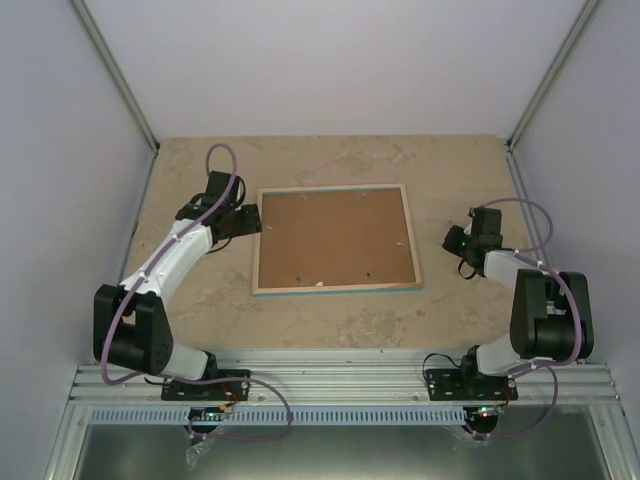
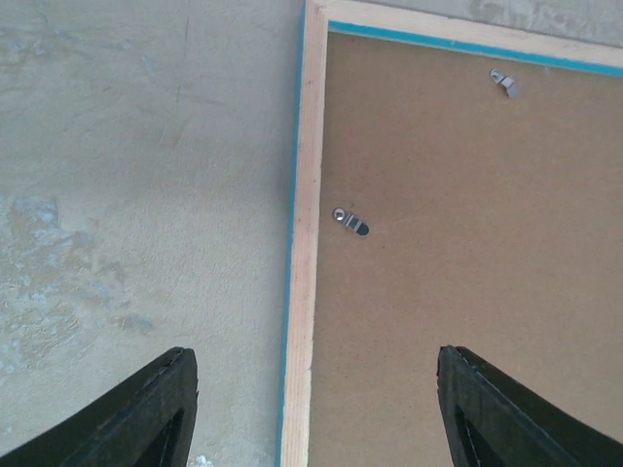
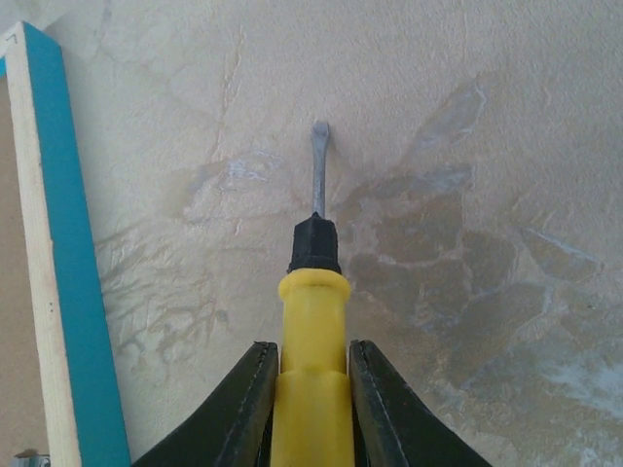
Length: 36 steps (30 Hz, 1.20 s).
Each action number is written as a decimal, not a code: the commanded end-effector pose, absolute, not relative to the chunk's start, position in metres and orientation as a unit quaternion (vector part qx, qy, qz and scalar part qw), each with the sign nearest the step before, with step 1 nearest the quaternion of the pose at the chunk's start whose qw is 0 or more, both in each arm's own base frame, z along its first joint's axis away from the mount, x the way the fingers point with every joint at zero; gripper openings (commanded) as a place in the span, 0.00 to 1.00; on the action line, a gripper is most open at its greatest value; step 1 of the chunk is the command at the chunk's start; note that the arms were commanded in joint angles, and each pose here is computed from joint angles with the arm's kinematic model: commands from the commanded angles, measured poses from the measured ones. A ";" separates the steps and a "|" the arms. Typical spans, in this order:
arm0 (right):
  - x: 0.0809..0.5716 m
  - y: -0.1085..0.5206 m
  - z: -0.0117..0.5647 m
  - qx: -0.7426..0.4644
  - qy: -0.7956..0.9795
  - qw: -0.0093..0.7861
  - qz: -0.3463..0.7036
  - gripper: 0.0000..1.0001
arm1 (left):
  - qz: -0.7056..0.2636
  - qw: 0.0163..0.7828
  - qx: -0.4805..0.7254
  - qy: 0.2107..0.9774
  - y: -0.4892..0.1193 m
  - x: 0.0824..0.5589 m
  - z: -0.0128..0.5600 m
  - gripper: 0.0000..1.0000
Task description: Take the photo out of the frame
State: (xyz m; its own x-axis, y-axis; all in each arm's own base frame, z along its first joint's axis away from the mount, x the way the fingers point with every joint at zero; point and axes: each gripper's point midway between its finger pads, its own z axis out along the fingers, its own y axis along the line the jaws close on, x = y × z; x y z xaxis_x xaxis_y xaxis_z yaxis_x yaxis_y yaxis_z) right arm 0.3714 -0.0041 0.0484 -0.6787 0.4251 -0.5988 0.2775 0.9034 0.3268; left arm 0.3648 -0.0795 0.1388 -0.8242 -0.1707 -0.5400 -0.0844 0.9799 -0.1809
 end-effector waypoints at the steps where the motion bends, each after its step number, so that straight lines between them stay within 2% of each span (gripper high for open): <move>1: 0.364 -0.011 0.040 0.203 0.914 0.341 0.091 0.22 | -0.104 0.298 -0.066 0.946 -0.087 0.366 0.145 0.70; 12: 0.351 -0.004 0.044 0.190 0.922 0.322 0.097 0.34 | -0.140 0.282 -0.073 0.946 -0.097 0.354 0.136 0.71; 18: 0.349 0.040 0.066 0.109 0.928 0.329 0.134 0.49 | -0.140 0.258 -0.089 0.952 -0.096 0.340 0.115 0.71; 23: 0.341 0.096 0.081 0.005 0.927 0.330 0.178 0.61 | -0.077 0.216 -0.072 0.971 -0.080 0.334 0.087 0.72; 32: 0.312 0.198 0.100 -0.179 0.895 0.348 0.215 0.70 | -0.080 0.148 -0.056 0.984 -0.088 0.326 0.047 0.63; 36: 0.303 0.224 0.099 -0.225 0.885 0.346 0.216 0.71 | -0.084 0.123 -0.048 0.988 -0.093 0.322 0.034 0.54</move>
State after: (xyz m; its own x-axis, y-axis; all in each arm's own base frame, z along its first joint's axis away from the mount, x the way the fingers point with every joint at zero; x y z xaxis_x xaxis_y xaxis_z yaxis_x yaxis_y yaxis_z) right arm 0.2995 0.2008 0.0856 -0.7301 -0.1823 -0.6585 -0.4597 0.8441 0.2760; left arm 0.3230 -0.0859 0.0396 -0.9517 -0.1477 -0.2691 -0.1047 0.9802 -0.1679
